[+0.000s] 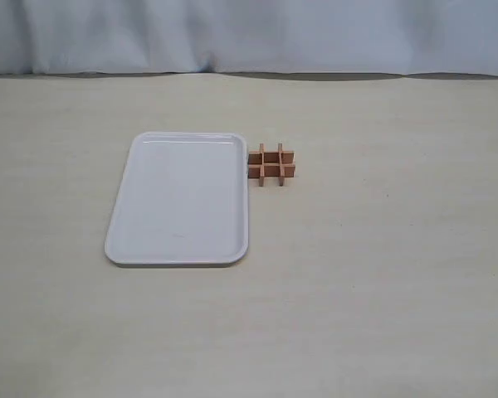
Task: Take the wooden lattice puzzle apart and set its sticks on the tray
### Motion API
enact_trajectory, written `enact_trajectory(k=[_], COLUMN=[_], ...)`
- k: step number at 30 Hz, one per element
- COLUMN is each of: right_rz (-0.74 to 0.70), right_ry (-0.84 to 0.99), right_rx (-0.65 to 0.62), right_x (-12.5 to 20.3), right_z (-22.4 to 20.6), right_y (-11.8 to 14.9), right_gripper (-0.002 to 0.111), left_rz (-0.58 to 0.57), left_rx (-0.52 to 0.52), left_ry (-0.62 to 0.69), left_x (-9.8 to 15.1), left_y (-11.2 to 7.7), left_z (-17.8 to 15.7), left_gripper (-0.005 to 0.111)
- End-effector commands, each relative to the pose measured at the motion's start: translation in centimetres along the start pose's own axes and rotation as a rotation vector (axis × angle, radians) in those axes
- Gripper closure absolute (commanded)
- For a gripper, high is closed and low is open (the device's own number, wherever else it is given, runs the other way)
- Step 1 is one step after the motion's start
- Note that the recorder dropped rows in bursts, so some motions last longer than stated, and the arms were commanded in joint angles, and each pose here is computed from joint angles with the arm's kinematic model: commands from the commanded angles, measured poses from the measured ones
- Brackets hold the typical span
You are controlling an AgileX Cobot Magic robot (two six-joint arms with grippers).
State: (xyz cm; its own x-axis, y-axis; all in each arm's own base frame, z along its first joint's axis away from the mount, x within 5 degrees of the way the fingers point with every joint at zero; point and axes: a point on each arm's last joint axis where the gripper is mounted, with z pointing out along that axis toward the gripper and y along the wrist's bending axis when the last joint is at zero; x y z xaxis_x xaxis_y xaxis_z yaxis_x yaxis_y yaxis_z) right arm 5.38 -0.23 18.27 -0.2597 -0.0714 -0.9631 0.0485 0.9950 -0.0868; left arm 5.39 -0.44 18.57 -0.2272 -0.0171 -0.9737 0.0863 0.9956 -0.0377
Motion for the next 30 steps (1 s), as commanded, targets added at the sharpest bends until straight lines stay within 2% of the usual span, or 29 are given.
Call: enact_trajectory(k=[1, 10, 15, 24, 26, 30], right_rz=[-0.004, -0.004, -0.003, 0.009, 0.129, 0.538], right_ry=[-0.006, -0.03, -0.192, -0.604, -0.657, -0.677], right_rx=[-0.001, 0.004, 0.041, 0.13, 0.099, -0.043], right_x=[0.0, -0.2, -1.7, -5.1, -5.4, -5.4], right_z=[0.0, 0.0, -0.2, -1.7, -1.9, -2.0], right_y=[0.0, 0.0, -0.4, -1.1, -1.2, -1.2], right_gripper=[0.104, 0.104, 0.104, 0.104, 0.104, 0.104], left_rz=[0.001, 0.001, 0.001, 0.001, 0.001, 0.003], left_rx=[0.001, 0.001, 0.001, 0.001, 0.001, 0.0], left_ry=[-0.006, -0.006, -0.006, -0.006, -0.006, -0.006], left_x=[0.0, 0.0, 0.0, 0.0, 0.0, 0.0], left_y=[0.0, 0.0, 0.0, 0.0, 0.0, 0.0], left_z=[0.0, 0.0, 0.0, 0.0, 0.0, 0.0], left_gripper=[0.107, 0.107, 0.107, 0.107, 0.107, 0.107])
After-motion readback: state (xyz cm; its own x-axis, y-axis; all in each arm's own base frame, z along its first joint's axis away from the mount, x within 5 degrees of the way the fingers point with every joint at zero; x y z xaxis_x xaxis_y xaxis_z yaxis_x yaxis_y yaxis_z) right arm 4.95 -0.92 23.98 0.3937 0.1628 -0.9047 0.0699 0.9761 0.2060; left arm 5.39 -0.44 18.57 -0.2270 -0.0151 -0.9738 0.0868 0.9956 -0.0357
